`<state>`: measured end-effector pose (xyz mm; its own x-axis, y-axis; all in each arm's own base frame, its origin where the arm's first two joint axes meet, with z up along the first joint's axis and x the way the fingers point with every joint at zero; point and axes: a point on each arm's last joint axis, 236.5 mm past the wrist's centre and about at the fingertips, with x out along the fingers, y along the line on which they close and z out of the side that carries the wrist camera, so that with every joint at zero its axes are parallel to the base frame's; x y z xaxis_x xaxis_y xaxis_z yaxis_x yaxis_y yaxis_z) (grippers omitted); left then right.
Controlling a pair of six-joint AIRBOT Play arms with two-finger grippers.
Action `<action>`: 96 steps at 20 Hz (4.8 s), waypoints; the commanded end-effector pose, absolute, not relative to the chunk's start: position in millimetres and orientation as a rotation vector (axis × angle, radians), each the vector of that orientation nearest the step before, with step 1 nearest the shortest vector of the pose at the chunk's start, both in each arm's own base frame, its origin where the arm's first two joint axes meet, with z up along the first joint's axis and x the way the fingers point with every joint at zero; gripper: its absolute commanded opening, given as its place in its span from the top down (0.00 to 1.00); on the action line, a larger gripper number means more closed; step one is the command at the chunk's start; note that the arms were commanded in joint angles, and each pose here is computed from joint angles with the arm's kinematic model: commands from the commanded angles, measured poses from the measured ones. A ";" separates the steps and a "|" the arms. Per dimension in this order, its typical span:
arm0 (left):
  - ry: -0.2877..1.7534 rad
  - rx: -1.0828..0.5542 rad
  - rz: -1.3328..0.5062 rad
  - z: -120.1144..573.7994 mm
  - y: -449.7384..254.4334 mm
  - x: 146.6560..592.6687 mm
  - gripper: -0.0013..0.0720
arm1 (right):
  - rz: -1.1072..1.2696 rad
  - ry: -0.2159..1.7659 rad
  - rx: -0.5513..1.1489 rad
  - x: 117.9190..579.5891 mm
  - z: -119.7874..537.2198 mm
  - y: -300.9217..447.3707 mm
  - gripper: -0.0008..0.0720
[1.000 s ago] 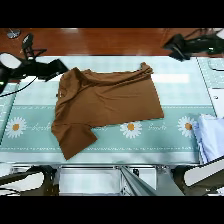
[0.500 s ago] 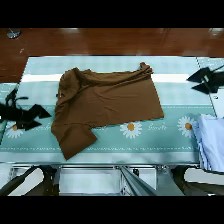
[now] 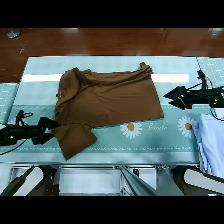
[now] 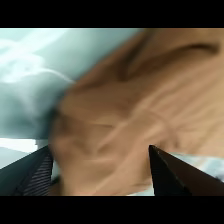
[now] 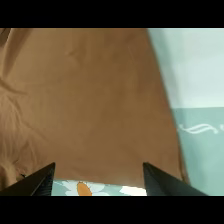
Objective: Fold the shirts.
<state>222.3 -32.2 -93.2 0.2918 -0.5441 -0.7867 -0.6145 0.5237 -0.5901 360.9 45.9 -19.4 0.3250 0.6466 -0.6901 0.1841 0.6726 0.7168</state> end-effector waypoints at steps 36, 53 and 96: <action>0.201 -0.269 -0.430 438.9 -48.3 322.2 0.96 | 0.332 0.308 0.064 374.3 442.5 60.3 0.96; 0.236 0.033 -0.021 431.6 -6.9 204.7 0.96 | 0.136 0.312 -0.017 205.0 432.6 32.9 0.96; 1.677 -0.374 -0.037 -52.2 31.1 321.5 0.02 | 0.160 1.574 0.489 408.2 -36.7 -28.4 0.14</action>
